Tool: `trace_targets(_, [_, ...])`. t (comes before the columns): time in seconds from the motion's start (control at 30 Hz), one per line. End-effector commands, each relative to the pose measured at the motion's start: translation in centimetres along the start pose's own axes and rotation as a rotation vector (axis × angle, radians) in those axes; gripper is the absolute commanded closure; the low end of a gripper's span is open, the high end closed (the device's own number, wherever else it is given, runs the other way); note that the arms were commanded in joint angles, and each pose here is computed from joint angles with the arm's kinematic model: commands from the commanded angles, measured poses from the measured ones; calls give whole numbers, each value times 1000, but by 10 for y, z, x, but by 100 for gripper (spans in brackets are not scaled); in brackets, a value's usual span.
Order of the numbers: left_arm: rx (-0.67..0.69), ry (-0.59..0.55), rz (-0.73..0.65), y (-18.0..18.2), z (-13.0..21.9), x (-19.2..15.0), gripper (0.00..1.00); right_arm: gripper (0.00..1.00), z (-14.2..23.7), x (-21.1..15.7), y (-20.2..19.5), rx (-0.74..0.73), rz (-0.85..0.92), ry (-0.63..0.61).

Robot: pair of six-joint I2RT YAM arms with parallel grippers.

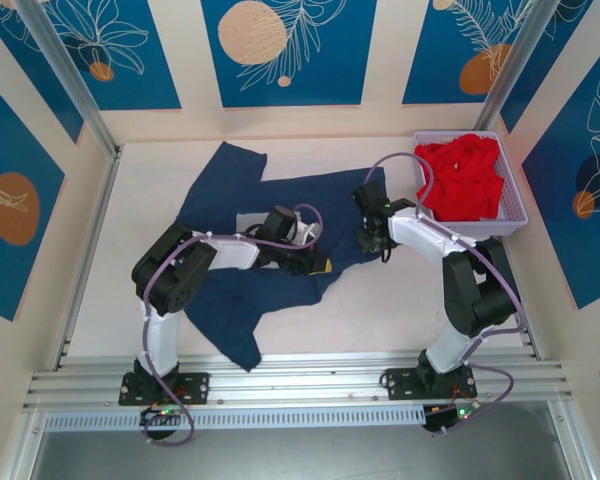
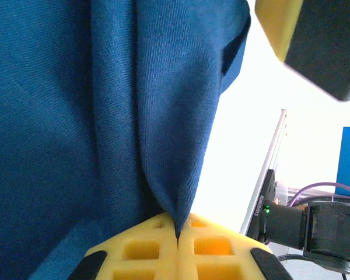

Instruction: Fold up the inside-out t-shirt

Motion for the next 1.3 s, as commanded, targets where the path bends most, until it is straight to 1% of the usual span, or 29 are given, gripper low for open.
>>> trace_targets(0.0, [-10, 31, 14, 6, -3, -9, 100, 64, 14, 5, -21, -53, -59, 3])
trace_targets(0.1, [-8, 33, 15, 7, -3, -9, 100, 68, 20, 3, -19, 3, -96, 27])
trace_targets(0.17, [-8, 34, 18, 8, -4, -9, 100, 67, 27, -2, -6, 95, -113, 45])
trace_targets(0.23, [-10, 37, 17, 7, -5, -9, 100, 61, 32, -10, 13, 197, -128, 71])
trace_targets(0.3, [-8, 36, 19, 9, -5, -9, 100, 52, 35, -18, 29, 266, -127, 89])
trace_targets(0.33, [-9, 36, 19, 8, -5, -9, 100, 47, 33, -20, 35, 276, -127, 94])
trace_targets(0.37, [-12, 36, 19, 8, -5, -8, 100, 44, 30, -21, 38, 277, -129, 101])
trace_targets(0.43, [-13, 37, 19, 8, -6, -9, 100, 41, 21, -20, 41, 266, -134, 114])
trace_targets(0.53, [-15, 42, 21, 8, -6, -10, 100, 40, 6, -20, 43, 228, -128, 133])
trace_targets(0.6, [-15, 42, 20, 8, -6, -10, 100, 43, -2, -21, 40, 186, -116, 144])
trace_targets(0.73, [-16, 40, 22, 8, -6, -9, 100, 57, -8, -25, 33, 136, -97, 157])
trace_targets(0.83, [-16, 39, 19, 8, -6, -9, 100, 72, -8, -24, 19, 106, -115, 158])
trace_targets(1.0, [-17, 44, 17, 7, -5, -10, 100, 97, -5, -12, -1, 130, -170, 157])
trace_targets(1.03, [-17, 44, 17, 7, -5, -10, 100, 100, -3, -10, -4, 141, -177, 155])
trace_targets(1.1, [-24, 46, 13, 6, -5, -10, 100, 100, 3, -4, -5, 185, -185, 150])
trace_targets(1.2, [-32, 49, 4, 5, -6, -10, 100, 100, 20, 6, 4, 343, -187, 145])
trace_targets(1.27, [-35, 50, -7, 3, -6, -10, 100, 100, 36, 11, 12, 492, -186, 146])
Point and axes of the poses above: each hand's point on the last joint's axis, 136 mm out from that joint toward the fingers, its own z axis back along the fingers, its own y axis along the line the jaws close on, x = y × z, the point moved 2 cm from there along z, back along the fingers, and after that the axes turned 15 degrees about -z, right-handed, at the moved point
